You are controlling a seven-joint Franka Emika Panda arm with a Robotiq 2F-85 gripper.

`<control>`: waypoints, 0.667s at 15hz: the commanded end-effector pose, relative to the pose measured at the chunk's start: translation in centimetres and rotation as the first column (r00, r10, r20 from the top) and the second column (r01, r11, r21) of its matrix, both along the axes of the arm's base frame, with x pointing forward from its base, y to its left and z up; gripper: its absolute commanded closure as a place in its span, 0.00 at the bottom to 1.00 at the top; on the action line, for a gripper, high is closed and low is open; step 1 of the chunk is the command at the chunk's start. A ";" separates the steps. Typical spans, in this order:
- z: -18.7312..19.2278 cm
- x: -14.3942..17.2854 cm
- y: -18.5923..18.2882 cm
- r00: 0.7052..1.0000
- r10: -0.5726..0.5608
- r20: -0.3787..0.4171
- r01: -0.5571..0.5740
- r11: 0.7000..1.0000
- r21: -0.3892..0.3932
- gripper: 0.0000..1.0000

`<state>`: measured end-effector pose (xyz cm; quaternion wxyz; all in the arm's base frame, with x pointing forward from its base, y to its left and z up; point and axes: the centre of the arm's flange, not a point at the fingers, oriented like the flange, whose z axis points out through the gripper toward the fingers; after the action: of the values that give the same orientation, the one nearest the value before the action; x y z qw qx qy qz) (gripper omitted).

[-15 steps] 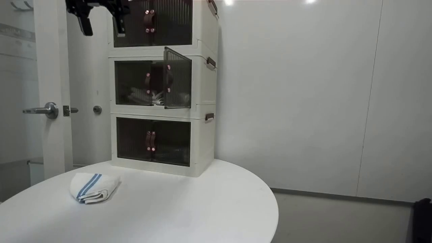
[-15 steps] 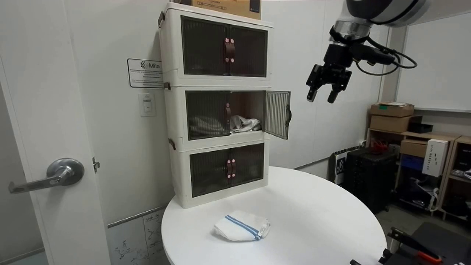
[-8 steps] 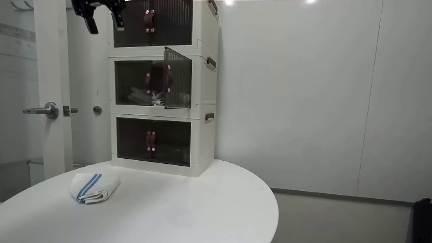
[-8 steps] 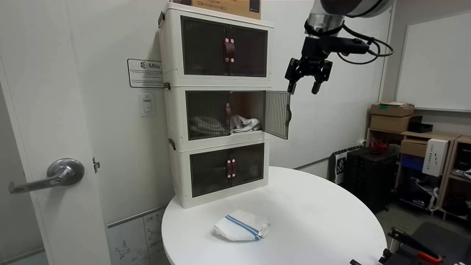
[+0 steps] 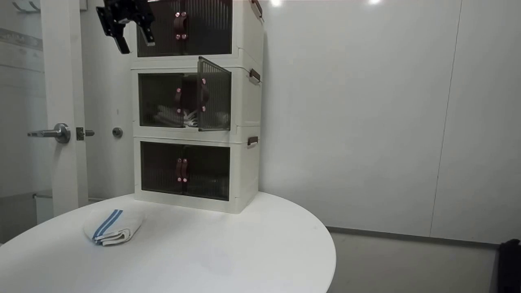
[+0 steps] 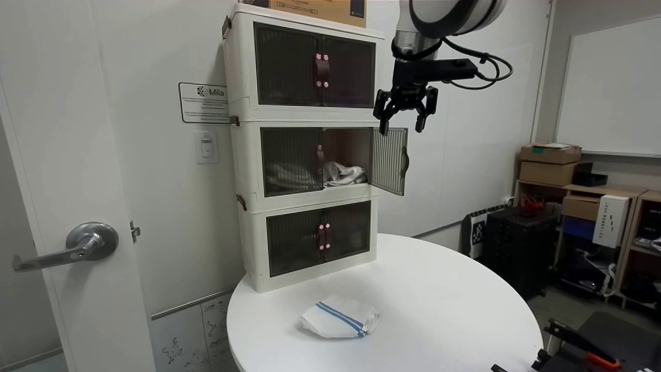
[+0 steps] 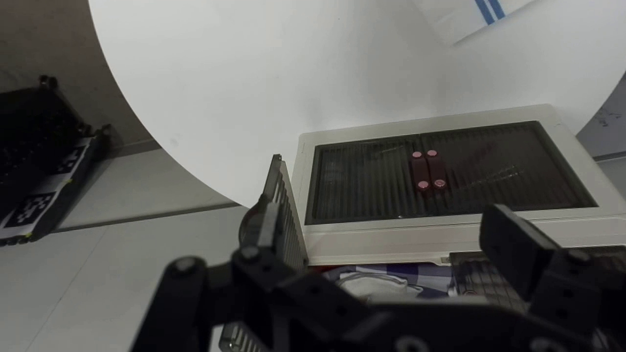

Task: Open the left middle cabinet door

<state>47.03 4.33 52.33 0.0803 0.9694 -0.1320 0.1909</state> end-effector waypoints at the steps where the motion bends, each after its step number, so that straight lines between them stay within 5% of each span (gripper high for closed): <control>1: -1.1 5.1 2.3 0.998 -0.066 0.015 0.067 0.997 -0.049 0.00; 10: -5.3 12.4 6.8 0.972 -0.210 0.107 0.222 0.969 -0.108 0.00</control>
<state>55.71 9.30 47.51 0.1418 0.9424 -0.2051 0.2230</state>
